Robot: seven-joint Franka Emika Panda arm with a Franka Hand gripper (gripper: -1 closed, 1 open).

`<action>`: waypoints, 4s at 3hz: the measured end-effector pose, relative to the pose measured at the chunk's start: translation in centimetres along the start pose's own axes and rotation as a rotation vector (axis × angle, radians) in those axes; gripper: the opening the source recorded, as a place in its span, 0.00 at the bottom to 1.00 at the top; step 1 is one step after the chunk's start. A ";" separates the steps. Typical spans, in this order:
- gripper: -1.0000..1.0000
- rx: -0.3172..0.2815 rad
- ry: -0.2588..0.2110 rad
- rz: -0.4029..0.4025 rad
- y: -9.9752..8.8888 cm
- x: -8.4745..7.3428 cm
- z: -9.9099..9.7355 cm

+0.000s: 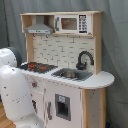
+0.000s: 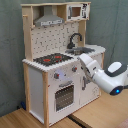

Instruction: Play with the kitchen

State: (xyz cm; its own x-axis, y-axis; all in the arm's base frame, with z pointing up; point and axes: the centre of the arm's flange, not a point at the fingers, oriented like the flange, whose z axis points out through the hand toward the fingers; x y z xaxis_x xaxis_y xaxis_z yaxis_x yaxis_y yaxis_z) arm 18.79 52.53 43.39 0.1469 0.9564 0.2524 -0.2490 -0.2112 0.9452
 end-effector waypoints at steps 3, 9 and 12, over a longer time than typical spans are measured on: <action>1.00 -0.081 -0.170 -0.063 7.9 0.7 4.2; 1.00 -0.123 -0.183 -0.497 15.4 1.0 7.3; 1.00 -0.179 0.010 -0.815 5.1 -3.3 3.8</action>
State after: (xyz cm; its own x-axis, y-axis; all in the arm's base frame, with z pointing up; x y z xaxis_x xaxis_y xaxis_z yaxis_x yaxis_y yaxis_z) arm 20.66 47.54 48.18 0.3388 0.7977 -0.4988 -0.2173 0.5822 0.7835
